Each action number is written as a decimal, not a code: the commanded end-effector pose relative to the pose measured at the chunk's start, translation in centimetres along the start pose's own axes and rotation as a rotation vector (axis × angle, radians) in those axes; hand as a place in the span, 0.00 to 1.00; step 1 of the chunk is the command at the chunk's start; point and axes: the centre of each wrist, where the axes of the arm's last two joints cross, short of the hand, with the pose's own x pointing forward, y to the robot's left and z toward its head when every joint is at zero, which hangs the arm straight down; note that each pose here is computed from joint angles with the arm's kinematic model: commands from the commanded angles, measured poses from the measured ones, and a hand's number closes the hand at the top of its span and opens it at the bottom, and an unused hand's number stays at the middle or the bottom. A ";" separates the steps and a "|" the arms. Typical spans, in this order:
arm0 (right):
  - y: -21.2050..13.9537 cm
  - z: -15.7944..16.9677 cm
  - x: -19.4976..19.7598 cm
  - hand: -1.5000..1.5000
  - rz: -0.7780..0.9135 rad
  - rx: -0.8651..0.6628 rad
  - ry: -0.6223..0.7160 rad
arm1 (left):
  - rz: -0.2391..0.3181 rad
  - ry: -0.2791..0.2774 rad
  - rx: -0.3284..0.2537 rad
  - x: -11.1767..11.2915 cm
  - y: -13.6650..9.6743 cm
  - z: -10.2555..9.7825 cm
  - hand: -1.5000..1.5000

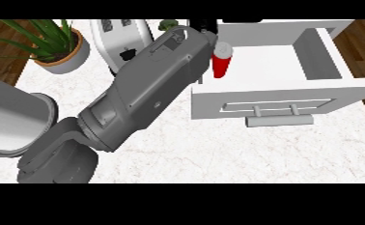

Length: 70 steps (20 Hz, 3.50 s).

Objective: Pick up the can, place it into the drawer and close the drawer

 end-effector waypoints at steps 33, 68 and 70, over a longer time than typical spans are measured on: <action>20.5 -17.1 -13.8 0.00 0.757 0.303 0.006 | -0.010 0.034 0.072 2.9 8.4 -2.0 0.00; 18.6 -27.6 -15.0 0.00 0.950 -0.005 0.017 | -0.036 0.012 0.050 4.7 13.0 1.0 0.00; 17.3 -28.2 -14.9 0.00 0.961 -0.002 0.034 | -0.014 0.023 0.037 5.4 13.1 0.9 0.00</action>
